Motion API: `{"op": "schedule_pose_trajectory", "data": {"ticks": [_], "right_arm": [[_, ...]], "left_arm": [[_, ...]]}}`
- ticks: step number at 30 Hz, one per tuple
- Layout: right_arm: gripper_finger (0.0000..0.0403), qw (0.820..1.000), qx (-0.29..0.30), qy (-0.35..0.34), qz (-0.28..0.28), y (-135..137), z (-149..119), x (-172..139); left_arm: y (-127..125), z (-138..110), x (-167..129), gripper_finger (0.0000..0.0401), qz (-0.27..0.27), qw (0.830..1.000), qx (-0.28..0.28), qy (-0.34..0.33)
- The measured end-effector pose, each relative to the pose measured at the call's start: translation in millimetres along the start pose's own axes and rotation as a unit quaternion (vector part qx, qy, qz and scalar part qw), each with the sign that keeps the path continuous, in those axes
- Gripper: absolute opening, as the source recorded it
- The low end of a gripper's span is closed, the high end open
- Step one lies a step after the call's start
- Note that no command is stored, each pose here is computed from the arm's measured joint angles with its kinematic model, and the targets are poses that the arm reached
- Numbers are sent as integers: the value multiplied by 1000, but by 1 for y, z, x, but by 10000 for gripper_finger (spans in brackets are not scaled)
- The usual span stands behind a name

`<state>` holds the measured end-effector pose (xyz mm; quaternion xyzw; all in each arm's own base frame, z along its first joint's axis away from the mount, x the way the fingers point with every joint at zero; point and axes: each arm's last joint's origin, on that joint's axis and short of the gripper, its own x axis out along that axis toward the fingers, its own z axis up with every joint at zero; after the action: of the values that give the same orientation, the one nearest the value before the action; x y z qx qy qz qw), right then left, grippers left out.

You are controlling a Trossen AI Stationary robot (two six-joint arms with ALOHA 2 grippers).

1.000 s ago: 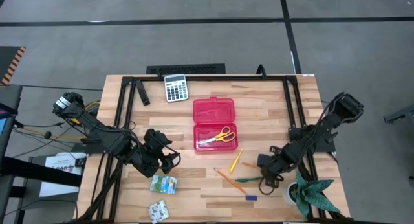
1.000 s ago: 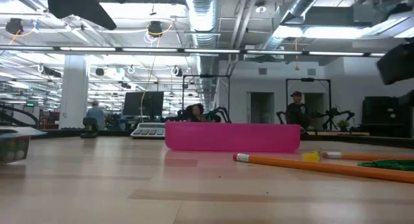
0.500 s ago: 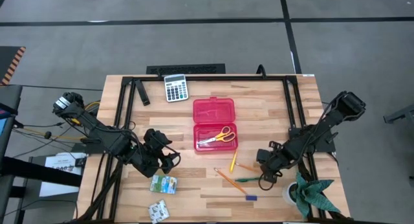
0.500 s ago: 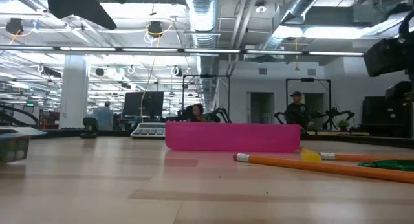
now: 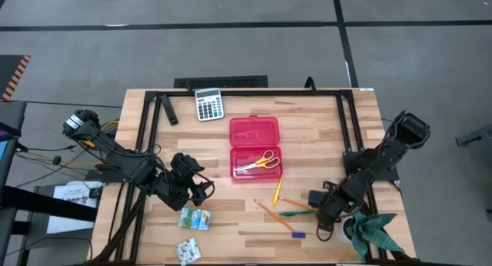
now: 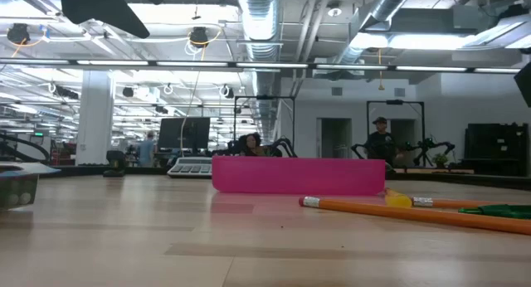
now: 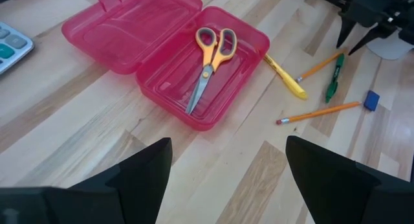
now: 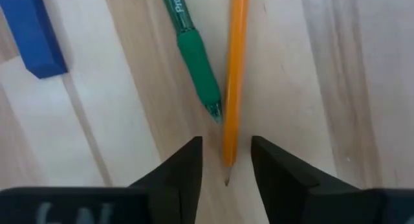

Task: Pack school essentials
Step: Put the right orange pencil into the red supply box

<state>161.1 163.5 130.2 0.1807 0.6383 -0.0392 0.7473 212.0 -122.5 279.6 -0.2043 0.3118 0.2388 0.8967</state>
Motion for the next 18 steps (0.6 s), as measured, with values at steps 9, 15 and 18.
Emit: {"op": "schedule_pose_trajectory", "data": {"ticks": [9, 15, 18], "right_arm": [[64, 999, 7, 5, -50, -3, -2, 10], [9, 998, 0, -1, -57, -5, 0, 8], [5, 998, -7, 2, -61, -2, 1, 6]], "left_arm": [[0, 0, 0, 297, 0, 1000, -4, 0], [0, 0, 0, 297, 0, 1000, -10, 0], [0, 0, 0, 297, -1, 1000, -11, 0]]}}
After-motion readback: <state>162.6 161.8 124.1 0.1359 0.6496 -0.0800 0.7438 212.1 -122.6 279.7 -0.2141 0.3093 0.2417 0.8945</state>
